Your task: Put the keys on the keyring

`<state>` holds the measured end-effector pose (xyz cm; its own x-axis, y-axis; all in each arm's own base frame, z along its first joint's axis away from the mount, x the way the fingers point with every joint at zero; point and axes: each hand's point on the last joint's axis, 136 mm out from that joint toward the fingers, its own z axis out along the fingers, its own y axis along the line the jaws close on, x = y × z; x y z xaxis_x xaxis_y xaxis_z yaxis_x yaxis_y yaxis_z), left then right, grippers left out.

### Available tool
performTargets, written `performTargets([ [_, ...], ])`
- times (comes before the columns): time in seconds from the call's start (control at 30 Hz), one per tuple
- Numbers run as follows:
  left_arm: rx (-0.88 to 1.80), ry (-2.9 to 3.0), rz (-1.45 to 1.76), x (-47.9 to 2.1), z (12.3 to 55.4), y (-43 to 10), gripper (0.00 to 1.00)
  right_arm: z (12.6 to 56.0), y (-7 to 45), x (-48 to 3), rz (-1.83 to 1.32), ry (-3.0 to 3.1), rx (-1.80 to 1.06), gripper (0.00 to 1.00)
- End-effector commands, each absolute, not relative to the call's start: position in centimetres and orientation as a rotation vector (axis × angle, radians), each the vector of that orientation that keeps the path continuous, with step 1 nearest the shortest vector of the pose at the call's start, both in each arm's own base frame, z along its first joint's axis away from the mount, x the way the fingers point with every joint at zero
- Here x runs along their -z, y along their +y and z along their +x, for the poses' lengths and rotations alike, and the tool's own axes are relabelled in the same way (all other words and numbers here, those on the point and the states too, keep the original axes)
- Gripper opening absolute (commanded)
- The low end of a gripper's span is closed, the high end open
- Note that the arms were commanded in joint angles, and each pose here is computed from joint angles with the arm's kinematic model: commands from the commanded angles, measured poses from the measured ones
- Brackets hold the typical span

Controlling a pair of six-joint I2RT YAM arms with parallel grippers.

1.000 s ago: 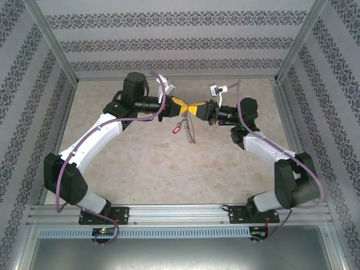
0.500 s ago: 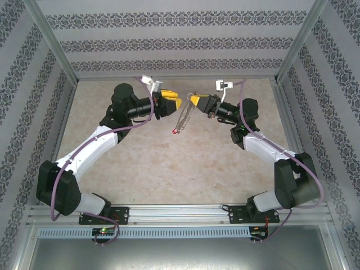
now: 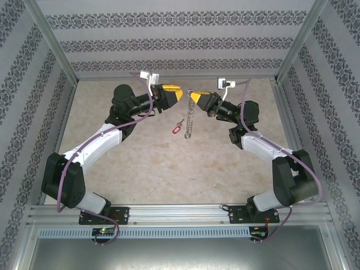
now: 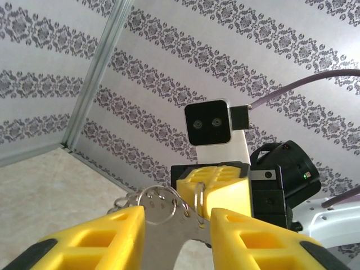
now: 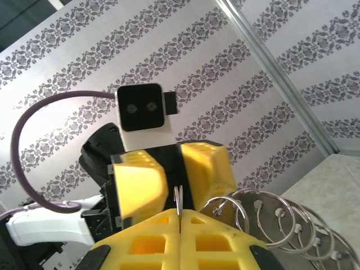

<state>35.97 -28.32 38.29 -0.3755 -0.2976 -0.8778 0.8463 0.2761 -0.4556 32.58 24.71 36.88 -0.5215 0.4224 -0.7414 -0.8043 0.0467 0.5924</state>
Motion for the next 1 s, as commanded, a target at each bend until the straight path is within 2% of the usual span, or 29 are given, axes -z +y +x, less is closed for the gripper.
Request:
performTargets([
  [0.0,1.399,1.352,0.588,-41.7,34.9,-28.3,0.34,30.8,24.9,-39.9,-0.528,1.237,-1.653,0.00],
  [0.87,1.490,1.350,0.666,-40.6,33.5,-30.4,0.30,31.0,25.7,-39.9,-0.532,1.233,-1.671,0.00],
  [0.97,1.489,1.352,0.660,-40.5,33.6,-30.5,0.27,31.0,25.8,-39.7,-0.531,1.238,-1.674,0.00],
])
